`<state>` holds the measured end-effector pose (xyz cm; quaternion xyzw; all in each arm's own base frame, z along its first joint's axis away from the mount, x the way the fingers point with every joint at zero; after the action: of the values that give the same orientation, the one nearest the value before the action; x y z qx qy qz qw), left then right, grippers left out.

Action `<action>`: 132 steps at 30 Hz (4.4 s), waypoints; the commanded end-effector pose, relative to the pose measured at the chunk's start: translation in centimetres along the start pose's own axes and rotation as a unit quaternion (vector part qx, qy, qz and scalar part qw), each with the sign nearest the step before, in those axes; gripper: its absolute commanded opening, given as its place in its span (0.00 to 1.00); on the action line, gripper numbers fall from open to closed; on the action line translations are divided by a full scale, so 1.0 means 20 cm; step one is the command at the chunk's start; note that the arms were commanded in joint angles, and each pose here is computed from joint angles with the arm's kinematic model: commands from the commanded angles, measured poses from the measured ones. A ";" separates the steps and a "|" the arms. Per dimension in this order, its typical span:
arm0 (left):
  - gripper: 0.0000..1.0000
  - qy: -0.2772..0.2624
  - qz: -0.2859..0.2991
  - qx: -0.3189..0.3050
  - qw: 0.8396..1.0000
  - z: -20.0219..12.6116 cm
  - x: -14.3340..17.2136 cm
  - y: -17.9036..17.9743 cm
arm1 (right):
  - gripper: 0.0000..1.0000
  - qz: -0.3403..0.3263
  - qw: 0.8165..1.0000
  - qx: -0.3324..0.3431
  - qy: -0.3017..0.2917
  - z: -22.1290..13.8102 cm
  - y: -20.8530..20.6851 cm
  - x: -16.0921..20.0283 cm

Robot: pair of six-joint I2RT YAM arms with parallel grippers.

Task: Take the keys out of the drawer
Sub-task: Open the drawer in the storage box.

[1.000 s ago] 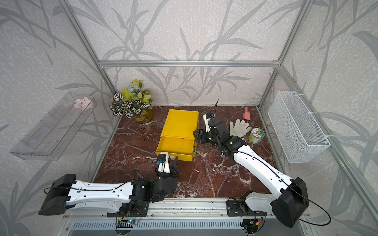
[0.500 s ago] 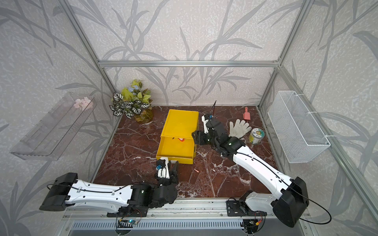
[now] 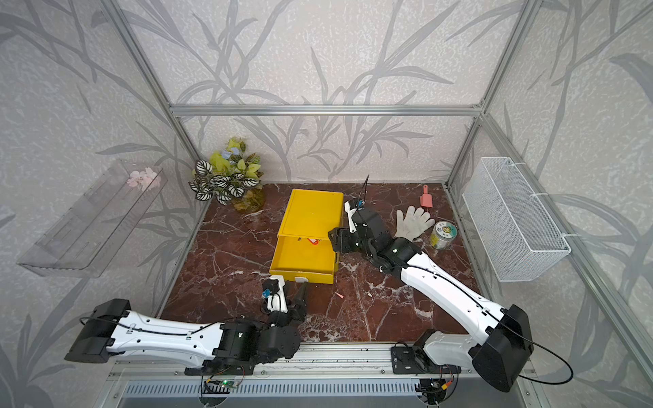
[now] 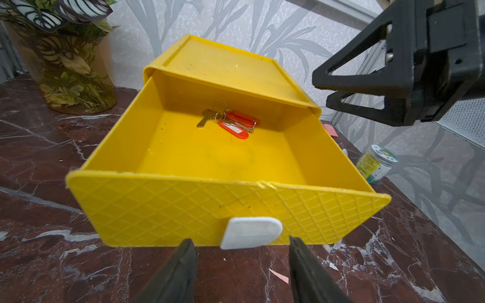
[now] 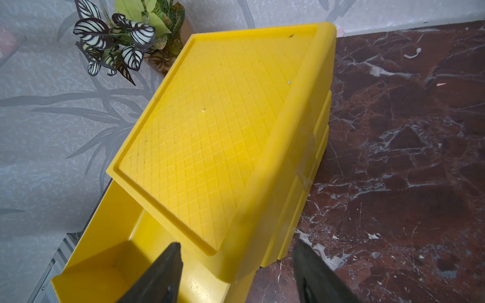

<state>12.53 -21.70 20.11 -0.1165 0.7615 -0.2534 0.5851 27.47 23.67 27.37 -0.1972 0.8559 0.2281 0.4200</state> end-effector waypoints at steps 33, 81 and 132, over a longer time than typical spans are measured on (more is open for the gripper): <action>0.51 -0.032 0.038 -0.055 0.997 0.13 -0.01 -0.06 | 0.70 -0.006 1.000 -0.001 -0.013 0.00 0.01 0.01; 0.36 0.021 0.038 -0.017 0.999 -0.03 0.02 -0.04 | 0.70 -0.008 1.000 0.006 -0.014 -0.01 0.00 0.00; 0.53 0.011 0.061 0.030 0.998 -0.24 -0.21 -0.08 | 0.65 -0.045 0.998 0.040 -0.026 -0.27 0.04 -0.08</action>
<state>8.84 -21.23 23.96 -0.0661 0.7645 -0.2550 0.5884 25.73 22.15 29.65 -0.2006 0.8514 0.1959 0.4433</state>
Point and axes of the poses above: each gripper's point midway between its finger pads, its own z axis out along the fingers, its own y axis along the line the jaws close on, x = y × z, the point moved 4 cm from there along -z, back along the fingers, and after that the axes turned 15 degrees about -z, right-handed, at the moved point
